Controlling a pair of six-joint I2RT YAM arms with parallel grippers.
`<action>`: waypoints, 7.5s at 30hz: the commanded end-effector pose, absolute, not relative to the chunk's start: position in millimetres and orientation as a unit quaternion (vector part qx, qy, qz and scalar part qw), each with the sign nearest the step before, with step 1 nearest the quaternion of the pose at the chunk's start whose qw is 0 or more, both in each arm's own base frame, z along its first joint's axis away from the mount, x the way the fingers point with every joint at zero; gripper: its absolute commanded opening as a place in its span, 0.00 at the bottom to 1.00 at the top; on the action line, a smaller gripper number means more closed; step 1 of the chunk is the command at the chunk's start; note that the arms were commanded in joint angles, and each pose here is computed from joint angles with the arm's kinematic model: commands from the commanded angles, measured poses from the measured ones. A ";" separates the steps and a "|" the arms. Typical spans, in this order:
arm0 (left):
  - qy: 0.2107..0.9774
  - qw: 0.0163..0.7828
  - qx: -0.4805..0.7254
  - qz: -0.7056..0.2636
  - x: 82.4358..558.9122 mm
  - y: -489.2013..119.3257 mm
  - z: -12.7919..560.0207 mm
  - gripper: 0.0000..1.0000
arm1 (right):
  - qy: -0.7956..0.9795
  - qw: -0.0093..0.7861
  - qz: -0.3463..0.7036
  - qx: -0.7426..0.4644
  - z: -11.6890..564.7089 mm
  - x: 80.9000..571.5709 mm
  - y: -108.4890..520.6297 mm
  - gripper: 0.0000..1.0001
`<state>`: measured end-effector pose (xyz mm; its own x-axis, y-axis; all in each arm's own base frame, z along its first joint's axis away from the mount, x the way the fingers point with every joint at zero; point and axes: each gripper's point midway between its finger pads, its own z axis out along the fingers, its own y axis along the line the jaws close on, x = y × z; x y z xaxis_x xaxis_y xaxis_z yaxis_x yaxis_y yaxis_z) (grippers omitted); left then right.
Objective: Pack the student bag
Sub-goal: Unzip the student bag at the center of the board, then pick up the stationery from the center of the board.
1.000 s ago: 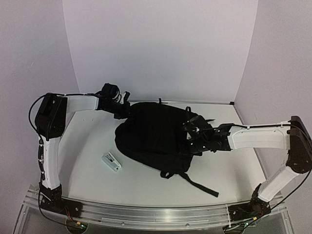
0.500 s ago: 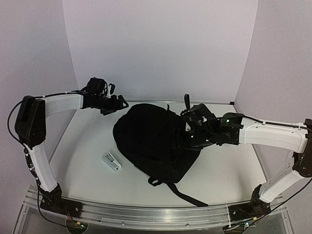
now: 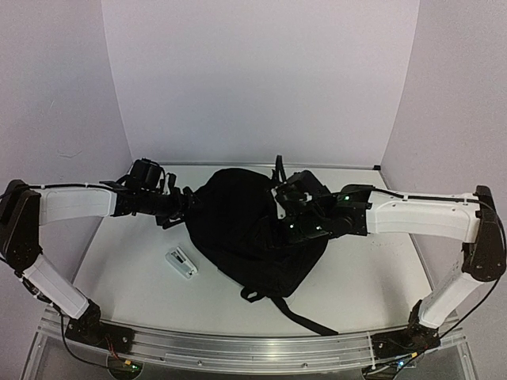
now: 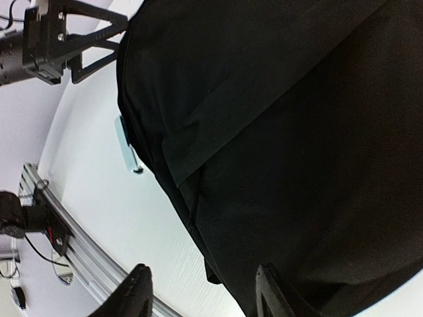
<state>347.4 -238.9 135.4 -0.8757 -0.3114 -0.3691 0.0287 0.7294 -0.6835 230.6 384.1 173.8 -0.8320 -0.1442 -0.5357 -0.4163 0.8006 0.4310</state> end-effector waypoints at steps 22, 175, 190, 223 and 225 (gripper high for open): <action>0.876 0.155 -0.094 -0.448 289.4 -285.7 110.4 0.35 | 0.916 0.251 0.279 -0.140 145.0 260.2 432.2 0.15; 0.878 0.217 -0.032 -0.426 330.9 -361.6 114.0 0.00 | 0.933 0.357 -0.008 -0.039 105.4 396.6 386.1 0.60; 0.878 0.218 -0.033 -0.424 330.9 -360.8 114.2 0.00 | 0.934 0.345 -0.092 -0.009 55.5 410.6 344.4 0.31; 0.898 0.272 -0.046 -0.342 317.9 -297.2 172.9 0.80 | 0.892 0.417 0.175 0.014 219.9 394.0 374.5 0.00; 0.911 0.266 -0.079 -0.305 304.1 -269.8 168.2 0.91 | 0.891 0.419 0.177 0.013 220.7 394.4 375.9 0.00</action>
